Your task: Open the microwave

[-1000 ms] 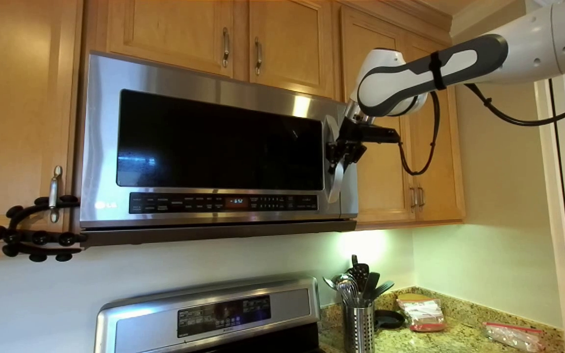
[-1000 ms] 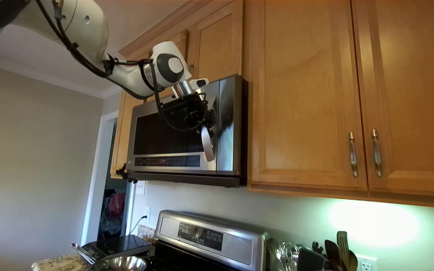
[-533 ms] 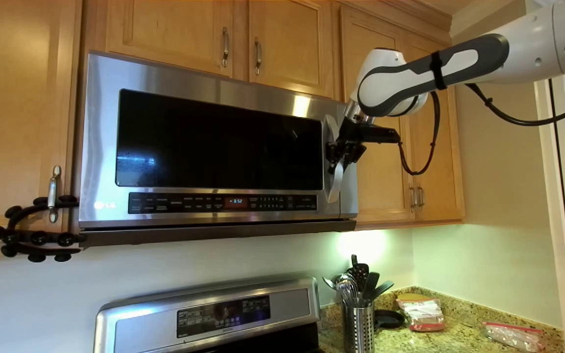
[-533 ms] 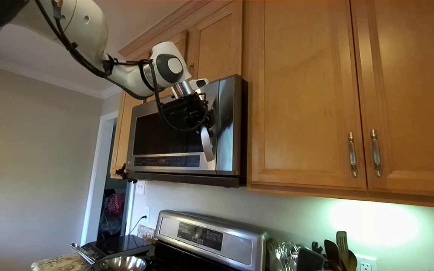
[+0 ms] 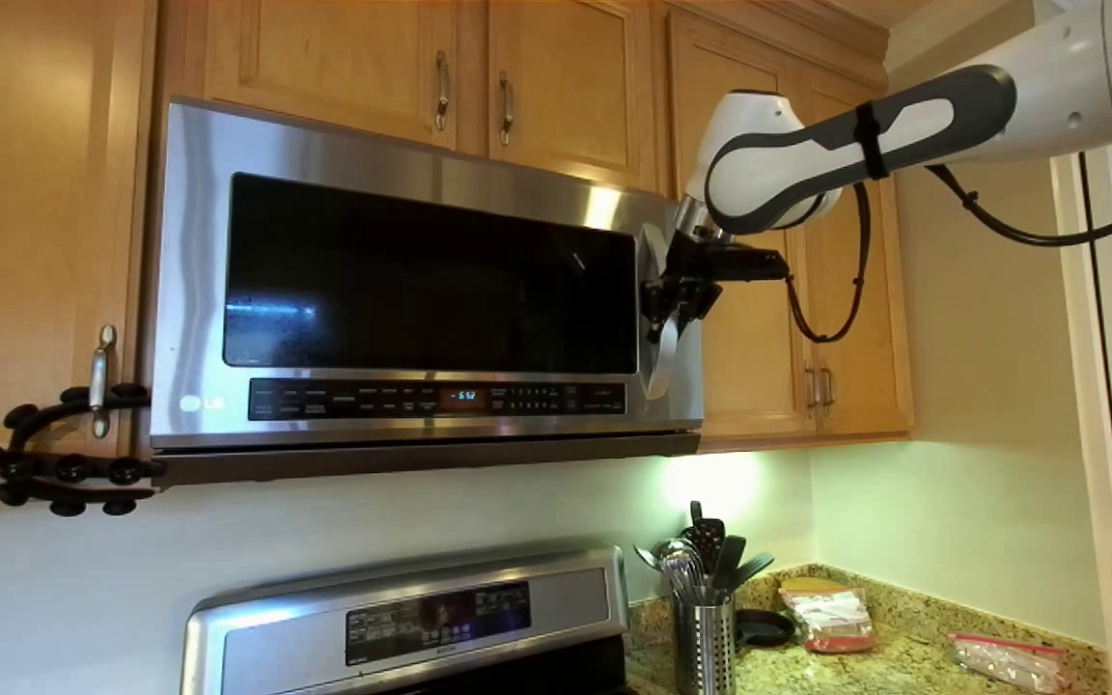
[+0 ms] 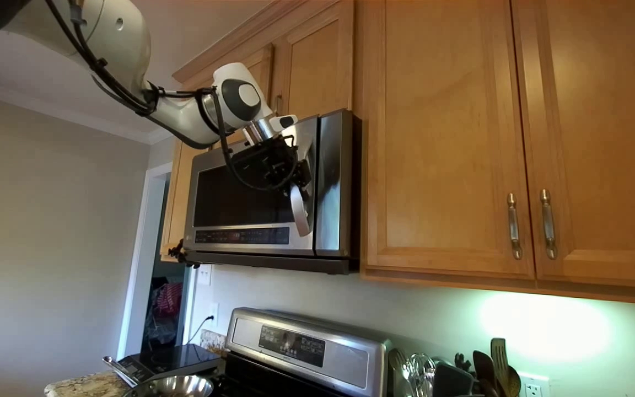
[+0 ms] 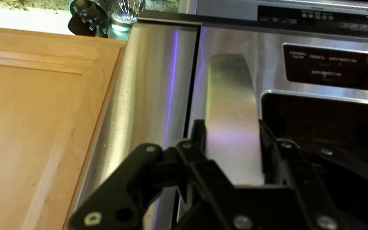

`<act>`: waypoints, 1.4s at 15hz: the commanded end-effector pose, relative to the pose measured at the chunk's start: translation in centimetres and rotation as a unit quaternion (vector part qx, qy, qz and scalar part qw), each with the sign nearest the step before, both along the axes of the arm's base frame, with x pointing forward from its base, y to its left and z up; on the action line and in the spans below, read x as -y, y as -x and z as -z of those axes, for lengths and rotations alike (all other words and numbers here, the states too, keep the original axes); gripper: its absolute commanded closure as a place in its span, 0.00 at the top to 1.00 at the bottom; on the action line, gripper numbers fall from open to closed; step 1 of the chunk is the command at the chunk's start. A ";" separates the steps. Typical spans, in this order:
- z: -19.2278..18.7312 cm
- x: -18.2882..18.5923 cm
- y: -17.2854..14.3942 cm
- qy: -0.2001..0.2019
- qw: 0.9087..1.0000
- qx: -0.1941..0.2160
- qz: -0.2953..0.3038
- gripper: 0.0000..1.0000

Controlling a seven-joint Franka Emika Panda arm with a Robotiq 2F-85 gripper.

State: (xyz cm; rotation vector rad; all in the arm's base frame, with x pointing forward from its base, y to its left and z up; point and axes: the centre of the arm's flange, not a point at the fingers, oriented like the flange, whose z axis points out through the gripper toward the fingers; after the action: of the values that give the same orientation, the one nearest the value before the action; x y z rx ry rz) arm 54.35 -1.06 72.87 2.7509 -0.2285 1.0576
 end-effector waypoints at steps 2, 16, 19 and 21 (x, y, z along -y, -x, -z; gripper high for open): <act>0.2 -7.5 6.5 0.028 0.999 -0.021 0.005 0.14; 2.2 -10.2 14.9 -0.093 0.991 -0.059 0.080 0.99; 2.9 -10.4 15.7 -0.123 0.984 -0.095 0.092 1.00; 3.1 -10.3 16.3 -0.131 0.977 -0.126 0.107 1.00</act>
State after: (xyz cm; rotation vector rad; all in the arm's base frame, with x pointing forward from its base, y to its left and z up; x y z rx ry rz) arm 39.97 9.04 70.50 2.9334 -0.5677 0.7629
